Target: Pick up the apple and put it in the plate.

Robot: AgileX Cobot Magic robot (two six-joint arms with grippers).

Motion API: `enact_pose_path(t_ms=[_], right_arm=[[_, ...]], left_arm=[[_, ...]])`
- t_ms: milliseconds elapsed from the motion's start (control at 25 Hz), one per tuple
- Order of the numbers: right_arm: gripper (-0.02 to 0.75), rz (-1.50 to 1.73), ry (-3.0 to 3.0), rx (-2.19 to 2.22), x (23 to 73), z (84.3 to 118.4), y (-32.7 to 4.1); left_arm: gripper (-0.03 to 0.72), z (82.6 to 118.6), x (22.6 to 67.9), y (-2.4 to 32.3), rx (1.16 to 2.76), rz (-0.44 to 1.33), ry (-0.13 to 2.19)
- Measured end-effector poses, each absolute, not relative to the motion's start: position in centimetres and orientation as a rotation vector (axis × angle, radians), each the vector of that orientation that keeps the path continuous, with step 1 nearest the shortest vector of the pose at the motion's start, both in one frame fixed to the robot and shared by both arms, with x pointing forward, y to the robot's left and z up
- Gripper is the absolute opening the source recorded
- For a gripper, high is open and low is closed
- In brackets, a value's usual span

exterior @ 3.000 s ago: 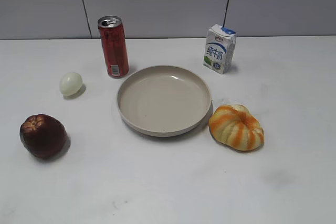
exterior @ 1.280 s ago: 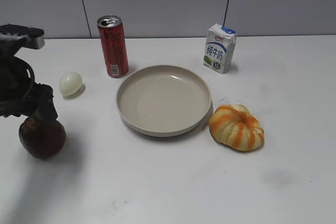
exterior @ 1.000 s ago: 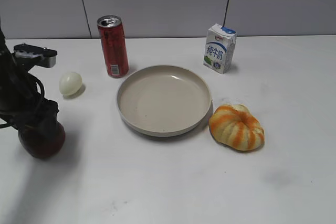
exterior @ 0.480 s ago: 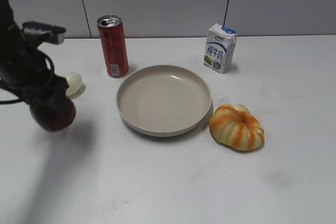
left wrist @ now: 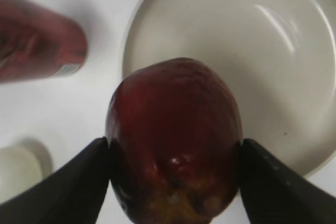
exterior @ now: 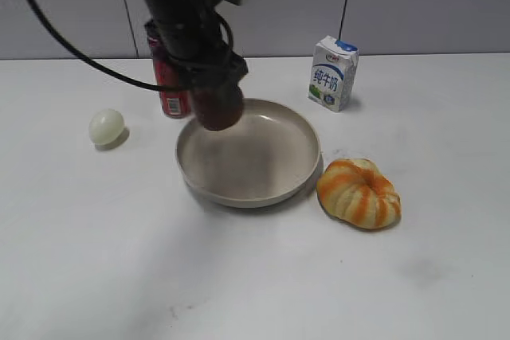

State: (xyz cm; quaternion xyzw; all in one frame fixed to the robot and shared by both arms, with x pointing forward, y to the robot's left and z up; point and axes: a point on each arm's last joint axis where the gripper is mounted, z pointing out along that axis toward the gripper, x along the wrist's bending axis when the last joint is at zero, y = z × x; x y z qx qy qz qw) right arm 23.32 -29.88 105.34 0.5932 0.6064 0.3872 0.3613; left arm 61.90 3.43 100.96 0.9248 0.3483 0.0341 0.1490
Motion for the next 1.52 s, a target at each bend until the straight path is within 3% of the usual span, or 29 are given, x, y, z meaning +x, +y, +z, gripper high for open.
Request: enact_pose_path(t_ms=[160, 360, 520, 640, 840, 1000, 1200, 1520], right_arm=[[0.585, 0.997, 1.562, 1.528, 23.3, 105.3, -29.9], [0.585, 0.997, 1.562, 1.528, 23.3, 105.3, -29.9], [0.585, 0.998, 1.561, 1.528, 23.3, 105.3, -29.9], [0.585, 0.998, 1.561, 1.528, 23.3, 105.3, -29.9], [0.585, 0.998, 1.561, 1.528, 23.3, 105.3, -29.9], [0.585, 0.998, 1.561, 1.528, 23.3, 105.3, -29.9], [0.585, 0.998, 1.561, 1.528, 23.3, 105.3, -29.9], [0.585, 0.998, 1.561, 1.528, 23.3, 105.3, -29.9]], left_arm=[[0.557, 97.8, 62.4, 1.2, 2.700, 0.059, 0.973], [0.558, 95.2, 62.7, 0.9, 2.738, 0.017, 0.995], [0.664, 95.6, 62.8, 0.8, 2.719, 0.022, 1.019], [0.666, 96.5, 62.6, 1.0, 2.713, 0.022, 1.030], [0.653, 101.3, 62.0, 2.6, 2.658, 0.077, 1.079], [0.636, 106.2, 62.8, 7.0, 2.552, 0.278, 1.233], [0.626, 110.9, 62.9, 15.6, 2.364, 0.429, 1.496], [0.608, 110.6, 57.0, 28.2, 2.210, 0.397, 1.921]])
